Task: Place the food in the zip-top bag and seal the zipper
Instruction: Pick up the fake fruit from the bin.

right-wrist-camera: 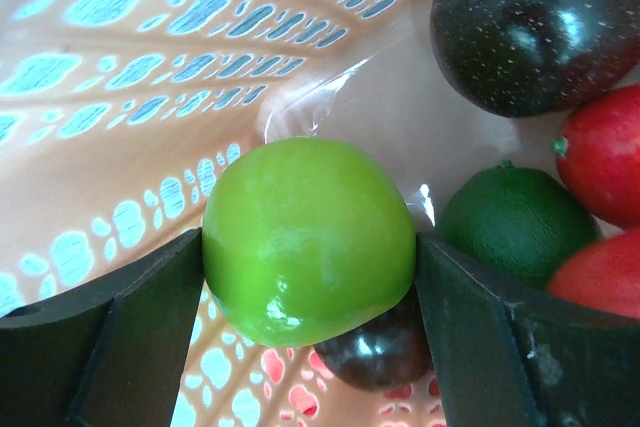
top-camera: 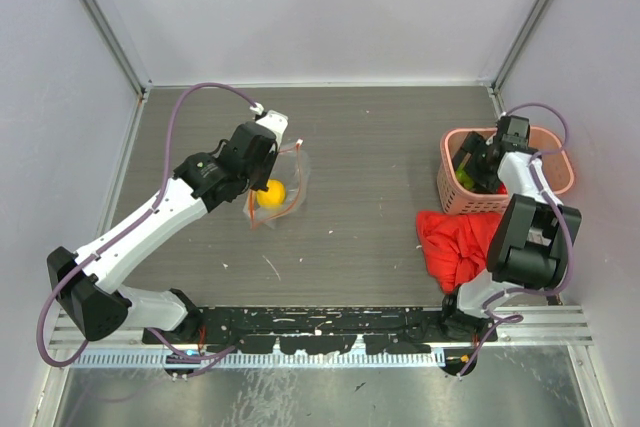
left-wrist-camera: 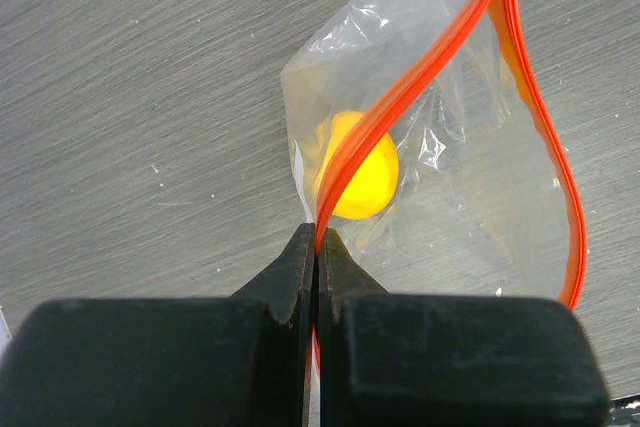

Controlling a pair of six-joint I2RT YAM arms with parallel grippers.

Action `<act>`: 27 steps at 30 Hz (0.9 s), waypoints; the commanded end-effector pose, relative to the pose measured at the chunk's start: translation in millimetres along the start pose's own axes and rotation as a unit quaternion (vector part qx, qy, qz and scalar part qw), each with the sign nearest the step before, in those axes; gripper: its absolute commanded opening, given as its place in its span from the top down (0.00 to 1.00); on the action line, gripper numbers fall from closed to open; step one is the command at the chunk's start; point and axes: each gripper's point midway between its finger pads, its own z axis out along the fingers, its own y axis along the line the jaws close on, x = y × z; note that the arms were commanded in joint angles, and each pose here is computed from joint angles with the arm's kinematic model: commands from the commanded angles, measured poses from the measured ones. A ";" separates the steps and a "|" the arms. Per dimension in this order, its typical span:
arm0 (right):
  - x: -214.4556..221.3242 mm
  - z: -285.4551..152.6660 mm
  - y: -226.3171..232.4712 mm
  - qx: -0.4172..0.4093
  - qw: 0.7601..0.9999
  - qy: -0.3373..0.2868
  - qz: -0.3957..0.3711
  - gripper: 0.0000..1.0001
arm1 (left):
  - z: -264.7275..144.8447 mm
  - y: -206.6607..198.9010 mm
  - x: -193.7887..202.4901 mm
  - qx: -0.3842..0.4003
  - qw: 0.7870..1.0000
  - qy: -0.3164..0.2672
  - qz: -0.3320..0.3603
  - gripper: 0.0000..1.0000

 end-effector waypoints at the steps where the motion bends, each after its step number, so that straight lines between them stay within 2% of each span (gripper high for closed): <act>1: -17.4 -30.8 7.4 -0.002 0.999 -0.052 0.003 0.53 | -8.2 -0.1 -20.2 0.011 0.999 -0.037 -0.018 1.00; 14: -42.4 -105.5 4.0 0.032 0.984 -0.178 0.008 0.62 | -8.4 -2.8 -20.8 0.019 0.999 -0.036 -0.022 1.00; 20: -48.6 -144.7 23.4 0.021 0.976 -0.218 -0.016 0.63 | -8.0 -6.9 -20.6 0.029 0.999 -0.034 -0.022 1.00; 27: -46.9 -187.8 78.2 -0.041 0.968 -0.237 -0.074 0.63 | -8.0 -8.1 -19.9 0.033 0.999 -0.032 -0.023 1.00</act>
